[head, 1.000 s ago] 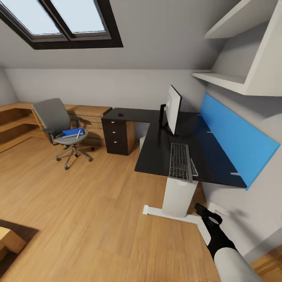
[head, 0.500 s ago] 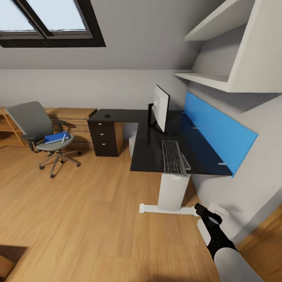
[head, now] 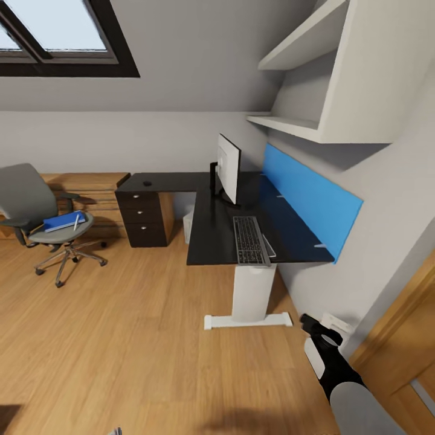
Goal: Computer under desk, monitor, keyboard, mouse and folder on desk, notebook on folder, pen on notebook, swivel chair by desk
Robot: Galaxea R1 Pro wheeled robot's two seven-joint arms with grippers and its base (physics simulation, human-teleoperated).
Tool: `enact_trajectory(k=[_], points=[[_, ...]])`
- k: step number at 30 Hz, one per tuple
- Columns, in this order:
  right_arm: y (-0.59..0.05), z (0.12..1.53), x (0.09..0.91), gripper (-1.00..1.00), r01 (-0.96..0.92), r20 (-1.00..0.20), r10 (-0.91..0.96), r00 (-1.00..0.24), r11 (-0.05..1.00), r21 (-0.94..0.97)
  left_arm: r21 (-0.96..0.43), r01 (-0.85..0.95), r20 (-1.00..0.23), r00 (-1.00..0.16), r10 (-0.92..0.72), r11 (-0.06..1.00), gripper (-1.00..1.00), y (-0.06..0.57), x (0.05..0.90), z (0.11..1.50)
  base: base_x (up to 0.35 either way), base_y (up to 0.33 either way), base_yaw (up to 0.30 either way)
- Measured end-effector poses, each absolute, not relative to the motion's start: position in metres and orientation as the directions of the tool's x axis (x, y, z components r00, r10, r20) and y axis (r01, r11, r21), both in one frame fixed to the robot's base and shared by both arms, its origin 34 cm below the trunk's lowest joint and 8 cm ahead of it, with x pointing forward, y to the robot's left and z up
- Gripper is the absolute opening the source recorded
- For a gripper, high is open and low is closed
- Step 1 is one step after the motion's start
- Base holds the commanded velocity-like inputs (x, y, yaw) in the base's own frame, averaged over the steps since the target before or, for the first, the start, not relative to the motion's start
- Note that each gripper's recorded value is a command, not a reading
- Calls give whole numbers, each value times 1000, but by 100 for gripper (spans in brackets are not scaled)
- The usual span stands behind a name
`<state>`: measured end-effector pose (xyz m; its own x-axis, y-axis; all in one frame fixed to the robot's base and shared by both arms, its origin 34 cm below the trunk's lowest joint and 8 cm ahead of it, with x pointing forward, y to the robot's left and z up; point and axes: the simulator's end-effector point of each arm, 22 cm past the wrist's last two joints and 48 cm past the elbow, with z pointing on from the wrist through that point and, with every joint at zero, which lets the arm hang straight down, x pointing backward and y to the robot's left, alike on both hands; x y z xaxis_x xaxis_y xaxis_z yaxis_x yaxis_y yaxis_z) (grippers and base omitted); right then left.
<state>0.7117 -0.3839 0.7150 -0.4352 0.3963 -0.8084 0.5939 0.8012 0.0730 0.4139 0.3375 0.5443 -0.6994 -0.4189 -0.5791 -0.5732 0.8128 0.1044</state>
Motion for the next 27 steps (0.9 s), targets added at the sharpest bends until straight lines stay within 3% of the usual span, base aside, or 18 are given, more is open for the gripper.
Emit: enact_trajectory(k=[8,27], points=[[-383,724,715,100,594,-821,394,-413,800,85,64,-618,-603,-649,-464,783,100,344,429,554,0,1,-124],[-358,728,729,100,530,-848,341,-406,843,85,55,-629,-606,-638,-475,775,100,344,432,546,0,0,-5]])
